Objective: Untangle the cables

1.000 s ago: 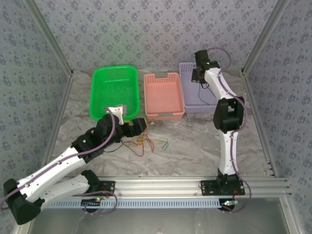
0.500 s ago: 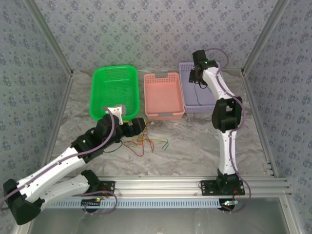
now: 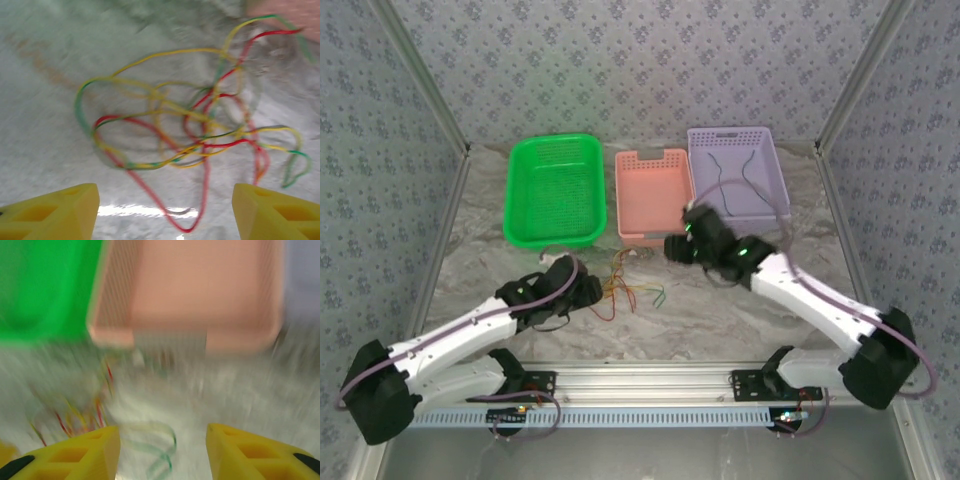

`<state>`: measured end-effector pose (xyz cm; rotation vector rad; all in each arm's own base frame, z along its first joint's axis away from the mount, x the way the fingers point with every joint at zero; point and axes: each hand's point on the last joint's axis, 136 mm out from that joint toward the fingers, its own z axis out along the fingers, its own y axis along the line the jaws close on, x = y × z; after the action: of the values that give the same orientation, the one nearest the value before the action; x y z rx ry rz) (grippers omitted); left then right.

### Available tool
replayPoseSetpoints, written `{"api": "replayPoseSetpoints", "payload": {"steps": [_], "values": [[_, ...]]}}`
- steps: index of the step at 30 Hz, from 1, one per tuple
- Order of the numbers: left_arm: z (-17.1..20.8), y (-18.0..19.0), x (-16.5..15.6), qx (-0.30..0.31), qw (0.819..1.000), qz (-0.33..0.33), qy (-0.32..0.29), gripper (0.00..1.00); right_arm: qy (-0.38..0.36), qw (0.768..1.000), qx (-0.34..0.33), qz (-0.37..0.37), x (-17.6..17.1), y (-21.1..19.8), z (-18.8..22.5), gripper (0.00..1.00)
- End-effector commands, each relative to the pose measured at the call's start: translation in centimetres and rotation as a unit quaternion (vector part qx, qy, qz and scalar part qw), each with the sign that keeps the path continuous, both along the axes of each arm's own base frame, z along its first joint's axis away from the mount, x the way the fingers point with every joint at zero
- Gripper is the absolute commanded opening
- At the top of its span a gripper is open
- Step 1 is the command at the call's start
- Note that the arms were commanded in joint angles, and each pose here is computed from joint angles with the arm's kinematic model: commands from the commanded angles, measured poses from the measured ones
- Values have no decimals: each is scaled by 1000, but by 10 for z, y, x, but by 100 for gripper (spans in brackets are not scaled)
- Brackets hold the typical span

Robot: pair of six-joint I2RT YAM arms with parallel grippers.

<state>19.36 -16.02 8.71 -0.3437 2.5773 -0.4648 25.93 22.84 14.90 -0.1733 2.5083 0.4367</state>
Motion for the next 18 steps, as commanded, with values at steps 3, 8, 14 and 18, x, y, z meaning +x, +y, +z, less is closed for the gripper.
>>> {"api": "replayPoseSetpoints", "payload": {"steps": [3,8,14,18], "values": [[-15,19,-14,-55,996,69,0,63,49,996,-63,37,-48,20,-68,58],[-24,6,-8,-79,994,73,7,63,66,991,-93,75,-50,37,-99,60],[-28,-11,9,-81,994,77,3,64,62,989,-116,66,-35,39,-114,59],[-36,-16,20,-64,994,84,4,64,56,987,-133,70,-23,39,-118,56]]}}
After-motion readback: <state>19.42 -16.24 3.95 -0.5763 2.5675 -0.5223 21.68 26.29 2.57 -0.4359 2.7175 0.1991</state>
